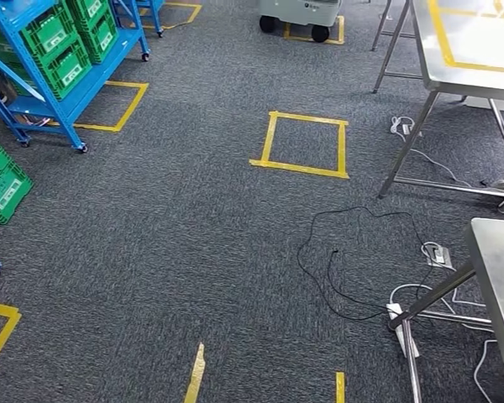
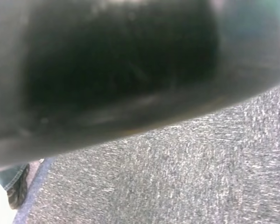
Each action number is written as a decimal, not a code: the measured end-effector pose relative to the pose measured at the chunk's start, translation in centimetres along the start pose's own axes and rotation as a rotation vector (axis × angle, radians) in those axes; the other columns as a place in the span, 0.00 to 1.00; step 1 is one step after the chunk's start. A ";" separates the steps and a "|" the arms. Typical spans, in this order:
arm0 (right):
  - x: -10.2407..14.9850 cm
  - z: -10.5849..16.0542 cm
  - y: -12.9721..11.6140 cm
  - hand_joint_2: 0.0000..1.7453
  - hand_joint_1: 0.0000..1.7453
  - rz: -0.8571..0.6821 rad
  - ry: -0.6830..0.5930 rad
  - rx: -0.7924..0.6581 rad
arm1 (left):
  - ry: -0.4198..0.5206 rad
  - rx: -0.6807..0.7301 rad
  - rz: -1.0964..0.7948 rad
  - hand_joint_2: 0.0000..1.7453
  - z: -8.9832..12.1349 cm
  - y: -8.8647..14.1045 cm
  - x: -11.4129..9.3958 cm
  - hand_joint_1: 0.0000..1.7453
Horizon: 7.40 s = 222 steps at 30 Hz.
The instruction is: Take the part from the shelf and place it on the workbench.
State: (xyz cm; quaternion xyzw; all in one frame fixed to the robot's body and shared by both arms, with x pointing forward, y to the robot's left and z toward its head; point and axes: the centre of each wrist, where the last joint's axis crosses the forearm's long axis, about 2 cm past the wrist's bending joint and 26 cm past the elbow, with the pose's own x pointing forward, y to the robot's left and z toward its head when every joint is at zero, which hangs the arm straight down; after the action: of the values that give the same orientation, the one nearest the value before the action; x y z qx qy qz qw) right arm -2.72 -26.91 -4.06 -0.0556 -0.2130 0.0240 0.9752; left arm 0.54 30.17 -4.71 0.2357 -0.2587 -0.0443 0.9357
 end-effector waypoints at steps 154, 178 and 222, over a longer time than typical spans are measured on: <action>0.3 -0.7 -0.4 0.00 0.00 0.169 0.019 -0.084 | 0.136 -0.029 0.052 0.00 2.4 -1.6 -0.4 0.00; 0.0 -0.6 -0.5 0.00 0.00 0.175 0.029 -0.086 | 0.124 -0.031 0.050 0.00 2.4 -1.8 -0.1 0.00; 0.4 -0.9 -0.5 0.00 0.00 0.213 0.008 -0.098 | 0.137 -0.041 0.070 0.00 2.7 -2.0 -0.1 0.00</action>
State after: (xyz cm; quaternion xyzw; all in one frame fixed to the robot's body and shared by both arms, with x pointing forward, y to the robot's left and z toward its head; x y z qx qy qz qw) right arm -1.96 -27.48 -4.65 -0.1254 -0.2029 0.1168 0.9641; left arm -0.85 27.32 -3.70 0.2098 -0.2014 -0.0006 0.9568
